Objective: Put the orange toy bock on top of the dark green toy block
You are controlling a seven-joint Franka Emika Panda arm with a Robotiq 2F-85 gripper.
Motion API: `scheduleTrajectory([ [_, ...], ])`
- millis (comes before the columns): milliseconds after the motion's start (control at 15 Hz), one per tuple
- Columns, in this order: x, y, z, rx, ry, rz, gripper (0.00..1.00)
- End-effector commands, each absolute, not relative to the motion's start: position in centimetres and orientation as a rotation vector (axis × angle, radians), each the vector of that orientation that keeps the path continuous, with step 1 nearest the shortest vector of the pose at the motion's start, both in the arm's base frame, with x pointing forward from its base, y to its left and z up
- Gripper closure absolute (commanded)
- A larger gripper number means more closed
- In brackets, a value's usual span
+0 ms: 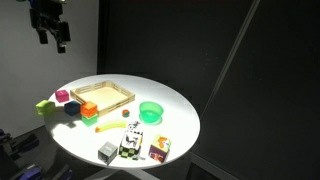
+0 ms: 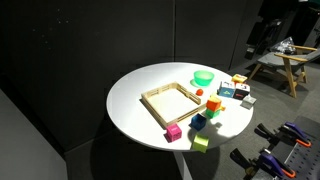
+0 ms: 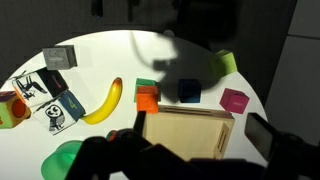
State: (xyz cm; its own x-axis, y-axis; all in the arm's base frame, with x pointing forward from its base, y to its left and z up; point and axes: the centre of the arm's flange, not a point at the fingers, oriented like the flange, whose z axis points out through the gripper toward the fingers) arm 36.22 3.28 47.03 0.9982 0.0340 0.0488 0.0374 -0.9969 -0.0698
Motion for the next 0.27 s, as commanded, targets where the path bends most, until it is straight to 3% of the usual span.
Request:
scheduleTrajectory([
  [0,36.29,3.31,46.87,-3.07,-0.055,-0.068,0.0],
  [200,36.38,3.32,46.63,-3.071,-0.055,-0.058,0.0],
])
